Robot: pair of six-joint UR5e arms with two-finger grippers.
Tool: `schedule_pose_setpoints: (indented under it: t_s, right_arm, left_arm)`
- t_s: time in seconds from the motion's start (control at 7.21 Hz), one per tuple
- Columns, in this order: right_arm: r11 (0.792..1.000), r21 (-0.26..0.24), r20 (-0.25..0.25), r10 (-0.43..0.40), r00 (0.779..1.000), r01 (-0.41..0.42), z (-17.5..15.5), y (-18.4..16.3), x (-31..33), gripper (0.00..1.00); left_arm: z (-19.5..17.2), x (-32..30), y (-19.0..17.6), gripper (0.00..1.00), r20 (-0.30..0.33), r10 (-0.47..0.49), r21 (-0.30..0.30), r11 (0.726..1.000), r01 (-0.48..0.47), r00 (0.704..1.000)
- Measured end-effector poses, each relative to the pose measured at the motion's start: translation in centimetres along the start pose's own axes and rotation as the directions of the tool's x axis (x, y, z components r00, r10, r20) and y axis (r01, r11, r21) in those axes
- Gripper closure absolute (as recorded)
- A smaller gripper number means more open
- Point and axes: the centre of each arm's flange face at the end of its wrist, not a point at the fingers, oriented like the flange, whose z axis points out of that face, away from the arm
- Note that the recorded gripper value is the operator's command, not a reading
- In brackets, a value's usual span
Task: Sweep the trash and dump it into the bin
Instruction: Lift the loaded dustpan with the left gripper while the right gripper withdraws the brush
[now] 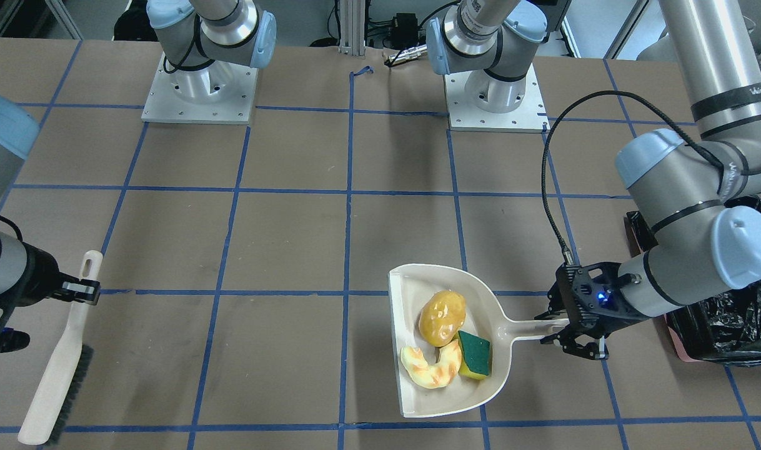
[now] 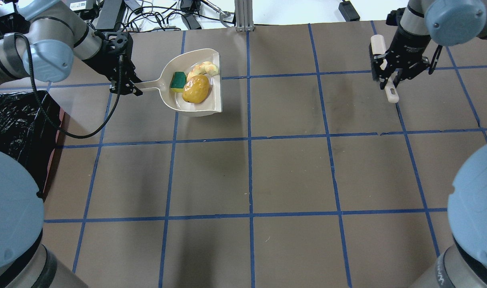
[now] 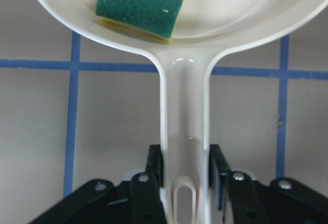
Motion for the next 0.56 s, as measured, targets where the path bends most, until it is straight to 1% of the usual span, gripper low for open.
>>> schedule_pose_setpoints:
  t_s: [0.14, 0.28, 0.42, 0.56]
  right_arm:
    - [0.999, 0.006, 0.011, -0.040, 0.999, 0.040, 1.7, 0.0, 2.7, 1.00]
    - [0.997, 0.015, 0.017, -0.082, 0.997, 0.082, 3.3, 0.3, 4.4, 1.00]
    - [0.995, 0.019, 0.026, -0.102, 0.994, 0.102, 4.5, 0.6, 5.3, 1.00]
    - [0.994, 0.021, 0.031, -0.106, 0.994, 0.105, 5.1, 0.8, 5.5, 1.00]
  left_arm:
    - [-1.5, 0.5, 1.0, 1.00, -0.001, -0.037, 0.053, 0.998, 0.037, 0.999]
    - [-2.9, 1.0, 1.9, 1.00, -0.005, -0.066, 0.077, 0.995, 0.066, 0.998]
    - [-4.4, 1.6, 3.0, 1.00, -0.014, -0.089, 0.071, 0.993, 0.090, 0.996]
    - [-6.6, 2.4, 4.7, 1.00, -0.026, -0.116, 0.046, 0.992, 0.118, 0.993]
